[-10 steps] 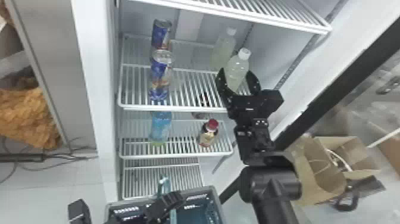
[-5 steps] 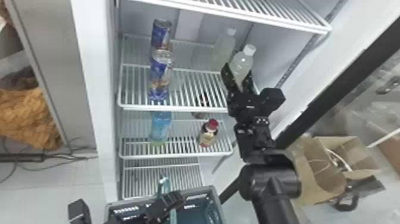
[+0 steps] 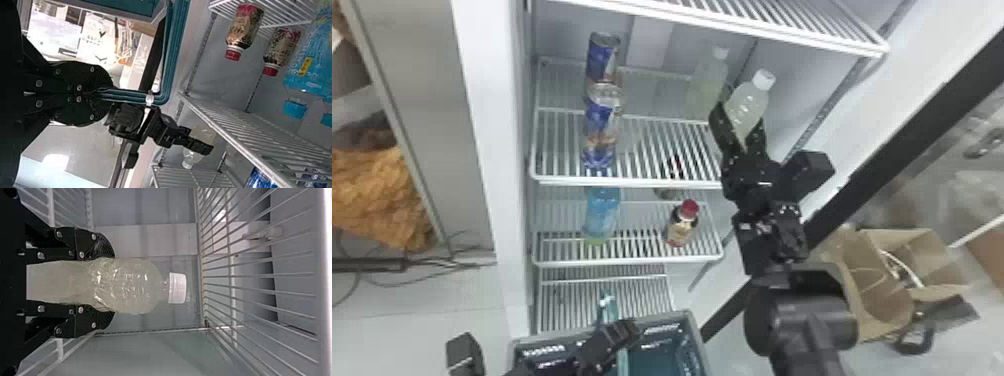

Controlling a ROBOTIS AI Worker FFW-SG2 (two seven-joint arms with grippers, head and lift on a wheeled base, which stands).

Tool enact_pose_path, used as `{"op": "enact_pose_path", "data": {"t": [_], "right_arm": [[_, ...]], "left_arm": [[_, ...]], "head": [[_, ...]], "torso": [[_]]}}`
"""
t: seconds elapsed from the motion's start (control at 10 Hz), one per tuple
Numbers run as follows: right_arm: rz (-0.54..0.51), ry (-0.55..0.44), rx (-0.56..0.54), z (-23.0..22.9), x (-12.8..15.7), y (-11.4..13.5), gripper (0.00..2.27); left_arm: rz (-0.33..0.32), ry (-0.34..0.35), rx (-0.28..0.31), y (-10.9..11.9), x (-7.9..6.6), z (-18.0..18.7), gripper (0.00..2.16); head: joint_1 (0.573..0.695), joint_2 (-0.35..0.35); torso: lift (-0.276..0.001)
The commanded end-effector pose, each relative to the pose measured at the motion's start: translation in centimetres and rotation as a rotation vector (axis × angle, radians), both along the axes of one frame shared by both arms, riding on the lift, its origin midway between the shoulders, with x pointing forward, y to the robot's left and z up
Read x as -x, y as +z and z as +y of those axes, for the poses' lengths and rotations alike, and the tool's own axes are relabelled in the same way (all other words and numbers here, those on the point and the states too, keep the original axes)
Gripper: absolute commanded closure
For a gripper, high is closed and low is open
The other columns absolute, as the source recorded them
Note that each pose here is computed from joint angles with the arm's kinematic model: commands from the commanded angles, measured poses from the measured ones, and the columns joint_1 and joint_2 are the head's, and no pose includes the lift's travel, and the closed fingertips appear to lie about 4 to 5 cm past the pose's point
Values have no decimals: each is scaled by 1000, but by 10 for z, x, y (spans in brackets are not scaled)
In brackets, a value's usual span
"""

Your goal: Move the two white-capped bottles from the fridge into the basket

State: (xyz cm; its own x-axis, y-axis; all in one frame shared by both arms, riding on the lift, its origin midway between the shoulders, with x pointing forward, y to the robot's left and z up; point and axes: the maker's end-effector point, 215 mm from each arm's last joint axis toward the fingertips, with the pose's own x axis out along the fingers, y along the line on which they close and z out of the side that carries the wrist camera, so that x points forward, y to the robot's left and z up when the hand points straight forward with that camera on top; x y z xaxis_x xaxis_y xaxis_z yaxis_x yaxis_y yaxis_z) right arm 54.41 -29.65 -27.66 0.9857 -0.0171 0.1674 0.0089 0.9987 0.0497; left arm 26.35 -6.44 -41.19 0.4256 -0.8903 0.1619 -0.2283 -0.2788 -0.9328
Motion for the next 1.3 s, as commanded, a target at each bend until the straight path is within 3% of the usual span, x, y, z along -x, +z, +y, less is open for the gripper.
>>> {"op": "enact_pose_path", "data": {"t": [0.0,0.7,1.1,1.2], "right_arm": [[8,24,-23,8,17,7,992],[59,104,-97,35,104,36,992],[176,111,-131,44,152,27,992],[247,126,-124,47,165,18,992]], "left_arm": [[0,-1,0,0,0,0,1161],[-2,-1,-1,0,-1,0,1161],[-1,3,-3,-1,-1,1,1161],[1,4,-5,-2,-1,2,1161]], "head": [[695,-350],[695,-350],[695,-350],[695,-350]], "torso": [[0],[0],[0],[0]]}}
